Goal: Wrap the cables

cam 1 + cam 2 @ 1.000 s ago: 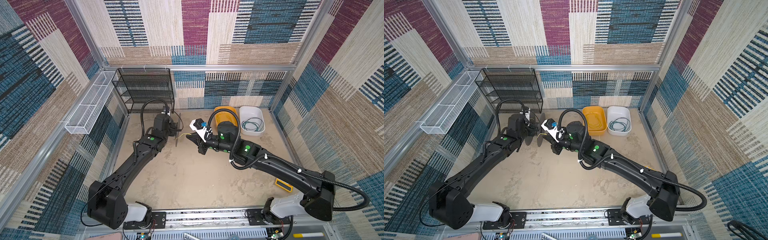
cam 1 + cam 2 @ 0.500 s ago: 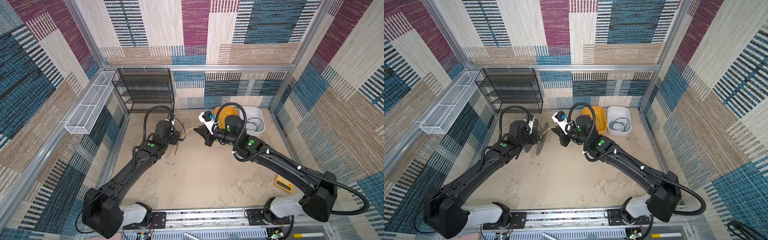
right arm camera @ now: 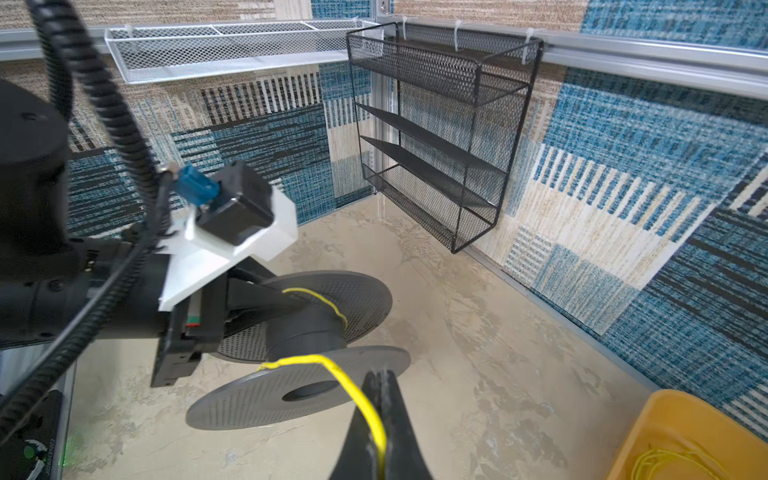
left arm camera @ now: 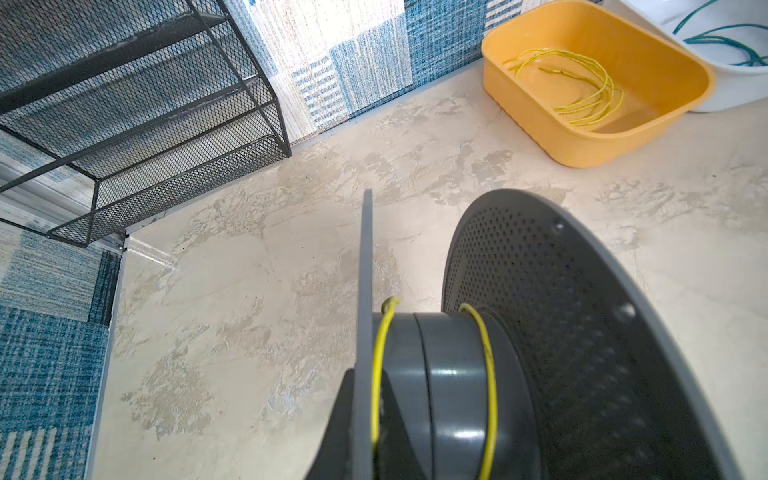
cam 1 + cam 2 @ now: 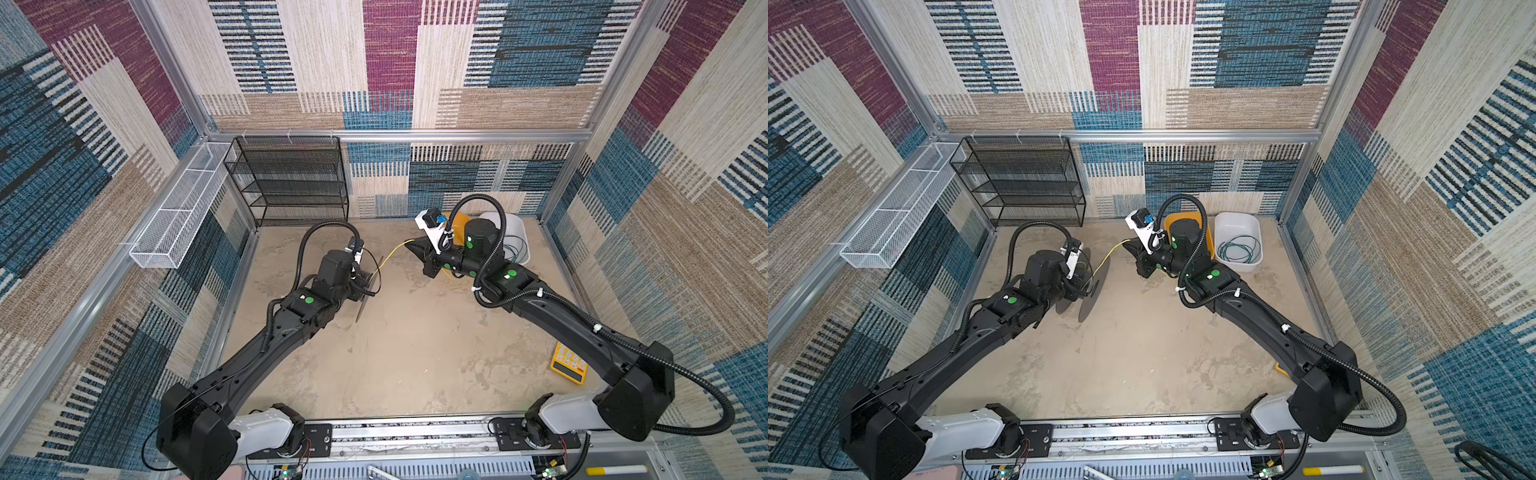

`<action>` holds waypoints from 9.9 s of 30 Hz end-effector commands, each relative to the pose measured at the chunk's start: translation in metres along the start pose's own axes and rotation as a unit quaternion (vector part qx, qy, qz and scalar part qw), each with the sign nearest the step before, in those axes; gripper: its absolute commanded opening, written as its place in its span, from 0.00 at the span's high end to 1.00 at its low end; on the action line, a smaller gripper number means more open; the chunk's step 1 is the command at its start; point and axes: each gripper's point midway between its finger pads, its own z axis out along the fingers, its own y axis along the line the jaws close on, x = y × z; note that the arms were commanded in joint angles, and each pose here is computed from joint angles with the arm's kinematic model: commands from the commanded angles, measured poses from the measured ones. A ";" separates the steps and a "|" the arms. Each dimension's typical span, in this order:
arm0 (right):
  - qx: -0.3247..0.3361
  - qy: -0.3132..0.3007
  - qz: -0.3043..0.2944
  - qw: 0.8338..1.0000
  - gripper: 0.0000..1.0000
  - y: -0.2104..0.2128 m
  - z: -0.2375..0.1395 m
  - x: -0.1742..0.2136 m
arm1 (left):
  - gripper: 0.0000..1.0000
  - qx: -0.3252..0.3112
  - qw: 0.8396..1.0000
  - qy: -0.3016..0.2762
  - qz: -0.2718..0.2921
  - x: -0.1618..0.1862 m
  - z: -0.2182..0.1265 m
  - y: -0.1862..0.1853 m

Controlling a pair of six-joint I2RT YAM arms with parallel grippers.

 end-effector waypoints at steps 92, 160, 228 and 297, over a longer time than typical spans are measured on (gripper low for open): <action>-0.136 0.183 0.227 0.947 1.00 0.100 0.001 0.278 | 1.00 -0.056 0.895 -0.258 -0.360 -0.139 -0.088 0.192; 0.115 0.046 0.044 0.991 0.37 -0.012 -0.039 0.099 | 1.00 0.148 0.932 -0.059 -0.326 -0.029 -0.096 0.060; -0.059 -0.198 0.119 0.971 0.44 -0.076 -0.013 0.044 | 1.00 0.288 0.882 -0.145 -0.343 -0.106 -0.221 0.034; 0.006 0.098 0.229 0.968 1.00 0.043 -0.018 0.222 | 1.00 0.083 0.866 -0.277 -0.408 -0.180 -0.122 0.150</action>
